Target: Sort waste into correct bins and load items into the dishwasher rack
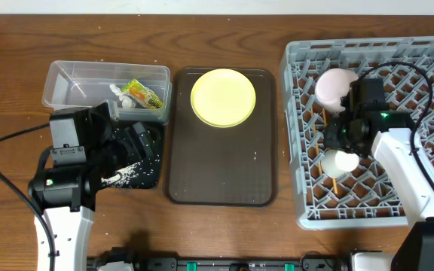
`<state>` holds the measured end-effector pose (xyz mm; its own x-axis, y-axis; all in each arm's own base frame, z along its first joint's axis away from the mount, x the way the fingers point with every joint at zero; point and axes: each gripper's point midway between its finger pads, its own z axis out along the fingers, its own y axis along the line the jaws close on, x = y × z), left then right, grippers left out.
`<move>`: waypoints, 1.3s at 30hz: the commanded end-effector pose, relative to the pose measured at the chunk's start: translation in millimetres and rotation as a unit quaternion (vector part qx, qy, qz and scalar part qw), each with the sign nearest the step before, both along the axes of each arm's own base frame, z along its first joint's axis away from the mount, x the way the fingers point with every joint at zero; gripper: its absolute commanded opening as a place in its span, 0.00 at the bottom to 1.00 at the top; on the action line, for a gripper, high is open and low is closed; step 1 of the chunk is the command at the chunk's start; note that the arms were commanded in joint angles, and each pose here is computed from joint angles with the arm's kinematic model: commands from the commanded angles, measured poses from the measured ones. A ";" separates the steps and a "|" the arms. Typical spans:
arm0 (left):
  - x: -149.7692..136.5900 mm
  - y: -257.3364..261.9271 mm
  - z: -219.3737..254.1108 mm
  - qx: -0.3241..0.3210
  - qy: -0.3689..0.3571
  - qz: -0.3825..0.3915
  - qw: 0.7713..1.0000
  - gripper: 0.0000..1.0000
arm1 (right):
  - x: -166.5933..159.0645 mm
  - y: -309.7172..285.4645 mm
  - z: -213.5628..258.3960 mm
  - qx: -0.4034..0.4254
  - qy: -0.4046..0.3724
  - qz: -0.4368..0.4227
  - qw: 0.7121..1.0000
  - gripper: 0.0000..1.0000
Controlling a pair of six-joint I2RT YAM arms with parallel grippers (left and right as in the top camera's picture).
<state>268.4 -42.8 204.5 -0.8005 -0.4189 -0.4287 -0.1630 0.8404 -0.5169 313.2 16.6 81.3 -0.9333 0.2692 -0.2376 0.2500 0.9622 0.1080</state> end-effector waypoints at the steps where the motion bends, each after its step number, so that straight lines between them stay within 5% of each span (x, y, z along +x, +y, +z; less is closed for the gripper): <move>1: 0.8 2.1 1.4 0.006 -0.004 -0.001 1.000 0.90 | -9.4 -23.7 -8.1 -0.057 0.021 -0.024 0.998 0.10; 15: 0.8 2.0 1.4 0.006 -0.004 -0.001 1.000 0.90 | -7.6 -9.4 40.2 -0.019 -0.019 -0.002 1.000 0.20; 22: 0.8 2.1 1.4 0.006 -0.004 -0.001 1.000 0.90 | -23.0 -19.3 82.7 -0.050 -0.017 0.008 0.999 0.36; 24: 0.8 2.0 1.4 0.006 -0.004 -0.001 1.000 0.90 | -32.9 -21.5 86.8 -0.053 -0.004 0.007 0.999 0.49; 28: 0.8 2.0 1.4 0.006 -0.004 -0.001 1.000 0.90 | -55.6 -28.5 83.3 -0.053 0.038 -0.004 0.998 0.68; 39: 0.8 2.1 1.4 0.006 -0.004 -0.001 1.000 0.90 | -69.2 -32.7 31.5 -0.044 0.071 -0.018 0.996 0.71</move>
